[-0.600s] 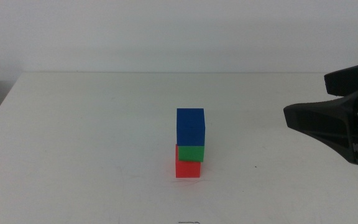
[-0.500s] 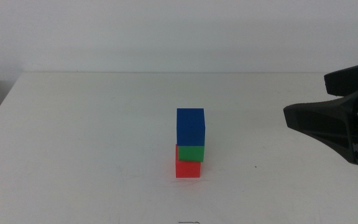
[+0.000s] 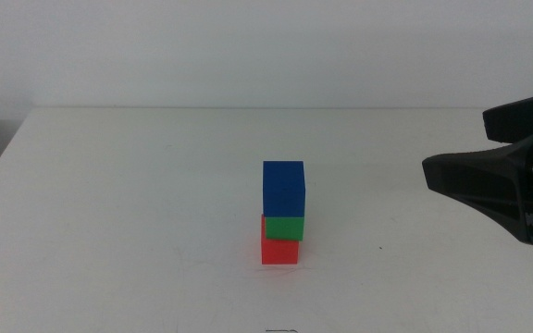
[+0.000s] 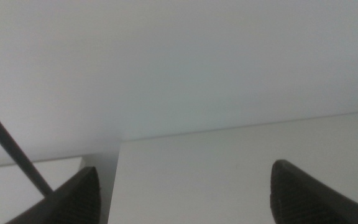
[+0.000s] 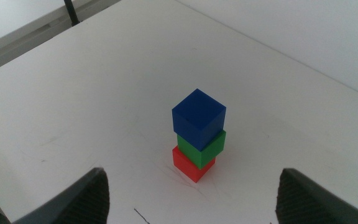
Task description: Stack red cubes first, then green, then blue cubes in a specific spot.
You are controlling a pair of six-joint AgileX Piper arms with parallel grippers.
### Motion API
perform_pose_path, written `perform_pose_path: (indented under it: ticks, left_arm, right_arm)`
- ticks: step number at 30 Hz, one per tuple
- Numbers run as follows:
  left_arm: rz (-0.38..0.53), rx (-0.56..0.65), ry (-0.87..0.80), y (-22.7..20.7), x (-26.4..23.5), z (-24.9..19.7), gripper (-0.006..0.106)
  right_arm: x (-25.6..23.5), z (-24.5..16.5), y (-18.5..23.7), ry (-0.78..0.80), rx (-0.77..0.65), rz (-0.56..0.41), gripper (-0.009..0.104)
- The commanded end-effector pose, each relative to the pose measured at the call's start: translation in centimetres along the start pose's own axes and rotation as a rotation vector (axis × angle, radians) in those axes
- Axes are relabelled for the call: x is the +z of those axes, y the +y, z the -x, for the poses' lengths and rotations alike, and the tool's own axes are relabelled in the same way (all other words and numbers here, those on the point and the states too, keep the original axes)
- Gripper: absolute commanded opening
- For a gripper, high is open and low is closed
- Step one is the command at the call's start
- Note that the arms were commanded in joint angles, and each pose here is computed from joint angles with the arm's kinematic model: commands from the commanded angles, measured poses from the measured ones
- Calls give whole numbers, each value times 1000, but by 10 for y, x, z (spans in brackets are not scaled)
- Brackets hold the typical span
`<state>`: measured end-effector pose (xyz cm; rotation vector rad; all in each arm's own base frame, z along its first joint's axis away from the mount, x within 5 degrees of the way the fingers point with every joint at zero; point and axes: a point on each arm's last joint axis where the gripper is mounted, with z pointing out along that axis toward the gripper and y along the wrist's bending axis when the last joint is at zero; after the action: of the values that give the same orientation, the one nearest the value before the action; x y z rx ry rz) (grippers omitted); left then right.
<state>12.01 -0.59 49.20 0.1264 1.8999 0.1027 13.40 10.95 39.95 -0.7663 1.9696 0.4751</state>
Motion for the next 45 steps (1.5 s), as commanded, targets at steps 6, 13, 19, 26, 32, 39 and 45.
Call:
perform_pose_path:
  ticks: [6,13,19,26,32,39,45]
  left_arm:
    - [-33,-23,-122,-2,-4,14,94]
    - [-30,-17,-115,-3,1,13,94]
    - [-87,-43,-165,-12,14,-5,94]
    - [-122,-41,-265,-24,39,-42,94]
    - [-165,-82,-249,-36,62,-95,94]
    - [-188,-139,-179,-40,50,-167,94]
    - [-143,-112,-221,-37,33,-217,94]
  right_arm:
    - [-9,13,-1,-107,-11,-17,85]
    - [-9,13,-1,-107,-11,-17,85]
    - [-9,12,-4,-97,-51,-52,85]
    - [3,6,-10,-161,-96,-108,85]
    - [15,0,-13,-319,-78,-132,85]
    - [3,-43,-46,-337,22,-344,85]
    - [-14,-99,-69,-285,109,-589,85]
